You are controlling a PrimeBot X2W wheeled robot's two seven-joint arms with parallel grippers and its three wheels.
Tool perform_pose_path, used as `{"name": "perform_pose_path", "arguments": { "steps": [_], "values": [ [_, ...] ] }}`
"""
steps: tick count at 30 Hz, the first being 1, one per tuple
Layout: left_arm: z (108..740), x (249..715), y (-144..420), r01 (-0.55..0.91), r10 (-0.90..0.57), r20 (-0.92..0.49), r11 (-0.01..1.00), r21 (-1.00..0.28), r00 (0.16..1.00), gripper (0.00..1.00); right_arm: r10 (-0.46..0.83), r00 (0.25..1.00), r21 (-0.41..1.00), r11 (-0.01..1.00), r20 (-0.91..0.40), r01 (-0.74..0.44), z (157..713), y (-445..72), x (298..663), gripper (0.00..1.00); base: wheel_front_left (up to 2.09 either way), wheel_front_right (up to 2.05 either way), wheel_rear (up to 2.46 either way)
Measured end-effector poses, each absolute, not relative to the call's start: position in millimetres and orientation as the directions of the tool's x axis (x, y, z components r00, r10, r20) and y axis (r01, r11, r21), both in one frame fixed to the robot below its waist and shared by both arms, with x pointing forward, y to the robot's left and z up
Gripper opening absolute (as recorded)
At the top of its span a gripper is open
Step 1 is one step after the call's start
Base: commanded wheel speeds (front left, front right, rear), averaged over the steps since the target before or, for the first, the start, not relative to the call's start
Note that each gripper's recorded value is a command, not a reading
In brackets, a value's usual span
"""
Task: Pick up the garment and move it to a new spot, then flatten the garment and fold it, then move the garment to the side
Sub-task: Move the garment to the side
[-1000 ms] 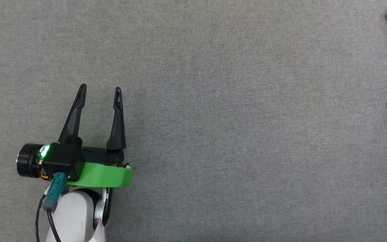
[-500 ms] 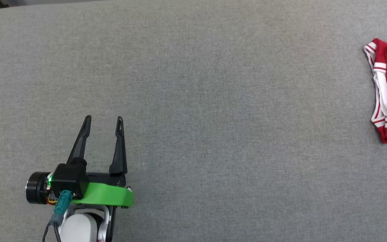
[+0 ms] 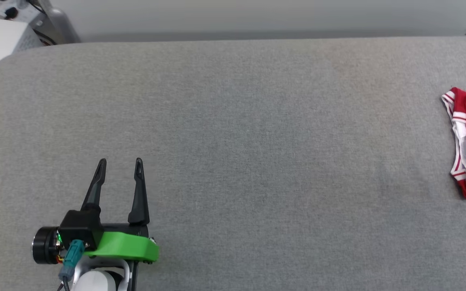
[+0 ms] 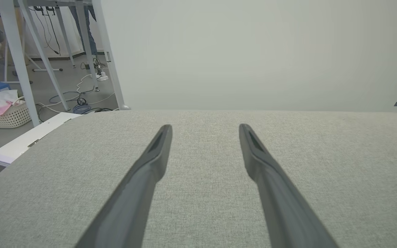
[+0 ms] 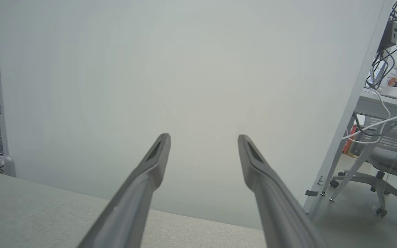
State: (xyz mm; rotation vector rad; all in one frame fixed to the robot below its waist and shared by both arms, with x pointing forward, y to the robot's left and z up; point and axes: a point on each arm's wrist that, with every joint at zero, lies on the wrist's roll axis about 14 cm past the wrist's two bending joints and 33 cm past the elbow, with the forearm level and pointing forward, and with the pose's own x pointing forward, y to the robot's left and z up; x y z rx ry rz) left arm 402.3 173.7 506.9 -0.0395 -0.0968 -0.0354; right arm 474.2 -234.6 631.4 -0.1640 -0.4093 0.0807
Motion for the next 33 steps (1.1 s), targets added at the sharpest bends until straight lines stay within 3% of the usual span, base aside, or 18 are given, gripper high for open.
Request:
{"name": "perform_pose_path", "arguments": {
  "steps": [6, 10, 20, 33],
  "values": [
    [511, 384, 184, 0.002, 0.003, 0.101, 0.999, -0.042, 0.995, 1.00, 0.188, 0.899, -0.102, 0.982, 0.395, -0.161, 622, -181, 450, 1.00, 0.00, 0.00, 0.00],
    [516, 370, 191, -0.022, 0.027, 0.112, 0.999, -0.044, 0.993, 1.00, 0.209, 0.928, -0.009, 0.976, 0.310, -0.217, 584, -153, 425, 1.00, 0.00, 0.00, 0.00],
    [522, 352, 190, -0.028, 0.034, 0.126, 0.998, -0.054, 0.991, 1.00, 0.154, 0.969, 0.077, 0.982, 0.194, -0.171, 542, -157, 380, 1.00, 0.00, 0.00, 0.00],
    [518, 338, 186, -0.019, 0.027, 0.116, 0.998, -0.066, 0.993, 1.00, 0.122, 0.970, 0.104, 0.984, 0.212, -0.146, 547, -162, 354, 1.00, 0.00, 0.00, 0.00]
  ]
}}
